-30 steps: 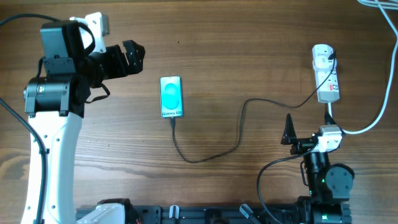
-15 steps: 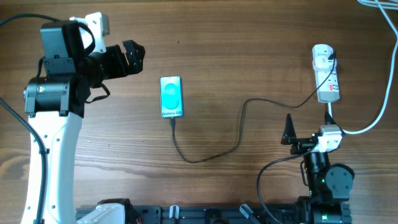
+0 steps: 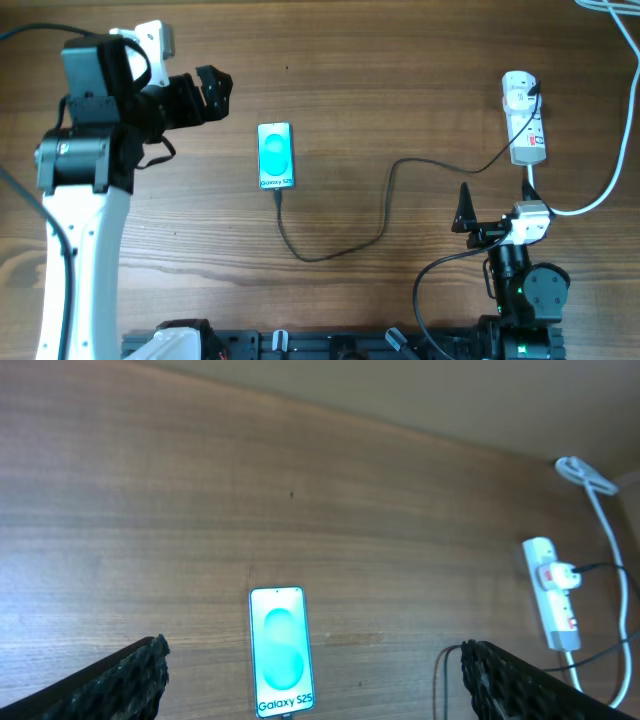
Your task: Plug charger to phone and switch on socket
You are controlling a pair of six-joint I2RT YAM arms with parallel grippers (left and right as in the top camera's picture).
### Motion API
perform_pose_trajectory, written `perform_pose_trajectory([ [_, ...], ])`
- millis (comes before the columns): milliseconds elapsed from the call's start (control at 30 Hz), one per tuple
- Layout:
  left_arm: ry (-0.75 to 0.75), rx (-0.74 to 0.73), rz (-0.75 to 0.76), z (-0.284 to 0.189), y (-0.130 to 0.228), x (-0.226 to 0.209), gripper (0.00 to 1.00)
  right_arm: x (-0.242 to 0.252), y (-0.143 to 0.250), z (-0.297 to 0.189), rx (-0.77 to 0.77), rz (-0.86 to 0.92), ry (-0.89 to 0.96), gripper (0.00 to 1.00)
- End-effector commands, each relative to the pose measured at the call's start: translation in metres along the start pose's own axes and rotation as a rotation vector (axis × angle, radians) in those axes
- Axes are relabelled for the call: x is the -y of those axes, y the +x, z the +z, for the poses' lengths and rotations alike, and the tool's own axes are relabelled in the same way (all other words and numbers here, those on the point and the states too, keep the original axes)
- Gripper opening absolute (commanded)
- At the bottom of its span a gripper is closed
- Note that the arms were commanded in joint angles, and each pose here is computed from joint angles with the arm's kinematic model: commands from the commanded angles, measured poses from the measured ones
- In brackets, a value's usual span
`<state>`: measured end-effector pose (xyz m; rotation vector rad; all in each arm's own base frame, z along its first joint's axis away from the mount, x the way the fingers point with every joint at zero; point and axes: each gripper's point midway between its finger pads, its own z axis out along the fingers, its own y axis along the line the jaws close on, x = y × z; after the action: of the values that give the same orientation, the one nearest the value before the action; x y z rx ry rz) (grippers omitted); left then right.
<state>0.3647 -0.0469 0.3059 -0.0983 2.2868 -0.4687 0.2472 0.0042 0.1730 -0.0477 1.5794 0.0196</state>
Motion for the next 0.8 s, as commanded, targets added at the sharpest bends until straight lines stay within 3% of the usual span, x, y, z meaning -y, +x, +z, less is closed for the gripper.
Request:
perform_pose_trajectory([
  [0, -0.027, 0.134, 0.035, -0.043, -0.009, 0.006, 1.0, 0.001, -0.003, -0.001, 0.013, 0.021, 0.011, 1.0],
  [233, -0.064, 0.331, 0.083, -0.065, 0.007, -0.006, 1.0, 0.002, -0.003, -0.001, 0.013, 0.02, 0.012, 1.0],
  [767, -0.007, 0.719, 0.181, -0.052, 0.1, -0.036, 1.0, 0.001, -0.003, -0.001, 0.013, 0.021, 0.011, 1.0],
])
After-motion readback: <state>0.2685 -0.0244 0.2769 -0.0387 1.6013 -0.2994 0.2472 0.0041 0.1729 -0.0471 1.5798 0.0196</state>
